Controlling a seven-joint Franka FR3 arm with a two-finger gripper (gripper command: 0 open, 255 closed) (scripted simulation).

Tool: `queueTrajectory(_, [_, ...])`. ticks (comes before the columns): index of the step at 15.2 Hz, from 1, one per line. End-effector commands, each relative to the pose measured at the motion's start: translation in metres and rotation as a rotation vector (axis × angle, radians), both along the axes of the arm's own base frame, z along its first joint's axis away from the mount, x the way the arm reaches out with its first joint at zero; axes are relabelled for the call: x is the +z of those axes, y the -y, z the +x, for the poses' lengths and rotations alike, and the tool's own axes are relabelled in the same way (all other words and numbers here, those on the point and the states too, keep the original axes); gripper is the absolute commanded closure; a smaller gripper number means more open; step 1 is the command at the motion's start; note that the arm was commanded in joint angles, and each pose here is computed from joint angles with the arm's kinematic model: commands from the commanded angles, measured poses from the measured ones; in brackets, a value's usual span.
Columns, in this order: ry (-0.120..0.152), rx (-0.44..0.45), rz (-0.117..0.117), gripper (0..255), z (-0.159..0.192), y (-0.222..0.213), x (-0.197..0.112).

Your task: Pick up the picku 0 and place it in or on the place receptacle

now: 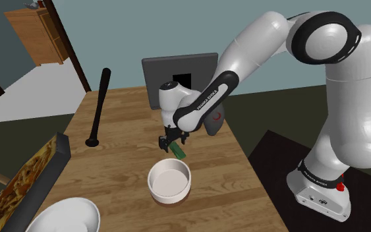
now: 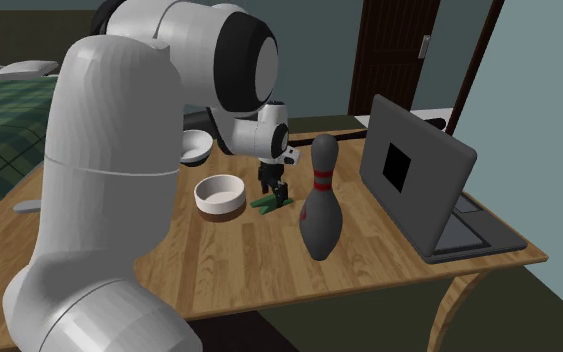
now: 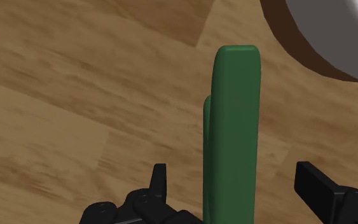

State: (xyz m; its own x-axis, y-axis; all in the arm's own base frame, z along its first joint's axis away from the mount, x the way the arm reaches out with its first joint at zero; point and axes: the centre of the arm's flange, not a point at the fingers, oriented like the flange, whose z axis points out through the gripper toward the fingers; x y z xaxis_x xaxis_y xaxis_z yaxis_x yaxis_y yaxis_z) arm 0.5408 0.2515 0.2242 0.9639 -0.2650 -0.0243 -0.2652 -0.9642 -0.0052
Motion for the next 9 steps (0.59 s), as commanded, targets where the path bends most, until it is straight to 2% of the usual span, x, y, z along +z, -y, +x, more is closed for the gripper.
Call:
queueTrajectory(1, [0.001, 0.0, 0.0, 0, -0.0017, 0.0004, -0.0112])
queueTrajectory(2, [0.001, 0.0, 0.0, 0, -0.0019, 0.0003, -0.0195])
queueTrajectory(9, [0.001, 0.0, 0.0, 0, -0.0019, 0.0003, -0.0195])
